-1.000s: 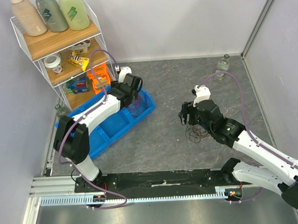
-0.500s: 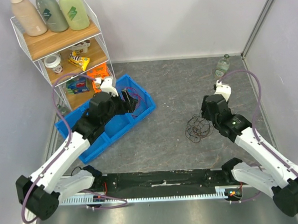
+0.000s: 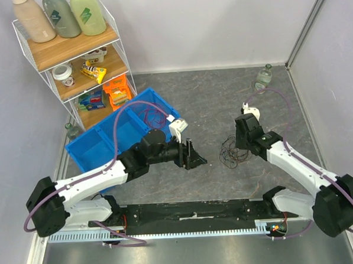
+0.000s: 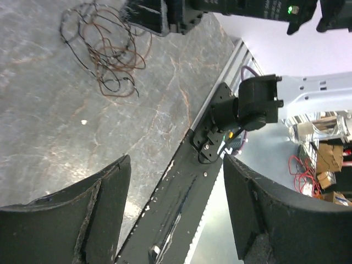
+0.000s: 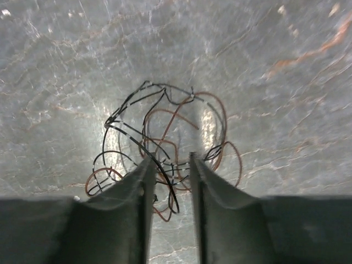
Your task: Untangle the cables
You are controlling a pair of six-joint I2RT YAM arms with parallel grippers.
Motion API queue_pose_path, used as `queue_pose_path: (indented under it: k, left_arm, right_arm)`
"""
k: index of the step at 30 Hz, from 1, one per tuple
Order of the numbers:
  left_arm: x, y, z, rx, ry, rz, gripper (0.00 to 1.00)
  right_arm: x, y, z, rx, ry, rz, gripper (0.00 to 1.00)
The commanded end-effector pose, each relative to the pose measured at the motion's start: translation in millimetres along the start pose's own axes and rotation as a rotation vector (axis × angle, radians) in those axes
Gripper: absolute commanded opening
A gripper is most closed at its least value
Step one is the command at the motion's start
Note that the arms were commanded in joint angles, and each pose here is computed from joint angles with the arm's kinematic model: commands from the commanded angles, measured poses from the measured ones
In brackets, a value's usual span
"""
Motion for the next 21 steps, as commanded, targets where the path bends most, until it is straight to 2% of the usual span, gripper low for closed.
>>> queue_pose_path:
  k: [1,3,5,10,12,14,16,18,21]
  left_arm:
    - [-18.5,-15.6,-8.6,0.026,-0.030,0.048,0.74]
    - [-28.2,-12.7,-5.1,0.034,-0.009,0.037,0.76]
    - [-34.6,-12.2,-5.0,0.041,0.002,0.035,0.77]
    - [-35.3,-11.3,0.4,0.055,0.012,0.027,0.77]
    - [-31.5,-7.2,1.2,0.055,0.000,-0.004,0.77]
    - [-27.8,-1.8,-0.2,0.048,-0.018,-0.042,0.78]
    - [-23.5,0.0,-4.2,0.033,-0.036,-0.062,0.78]
    - [-19.4,0.9,-10.3,0.015,-0.061,-0.078,0.78]
    - [-10.7,-1.5,-20.5,0.000,-0.100,-0.088,0.78]
  right_arm:
    - [-5.2,17.4,-2.2,0.024,0.019,-0.084,0.22]
    - [11.9,30.6,-19.6,0.038,-0.004,-0.140,0.01]
    - [47.6,41.4,-52.7,0.029,-0.100,-0.211,0.00]
    - [193.6,48.5,-139.2,-0.034,-0.465,-0.476,0.00]
    - [242.3,49.0,-157.2,-0.073,-0.568,-0.586,0.00]
    - [271.7,50.5,-165.7,-0.111,-0.639,-0.681,0.00]
    - [275.9,52.6,-164.7,-0.126,-0.682,-0.739,0.02]
    - [242.4,48.5,-153.6,-0.150,-0.650,-0.671,0.04]
    - [181.9,39.5,-130.3,-0.142,-0.528,-0.496,0.01]
Point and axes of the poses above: each gripper's point midway between its finger pads, its own x axis back along the fingers, its own y axis along the line the jaws close on, z = x × y, the point moved 2 cm from there along x, back along the fingers, and after that the axes turned 14 degrees about -x, right-handed, at the moved point
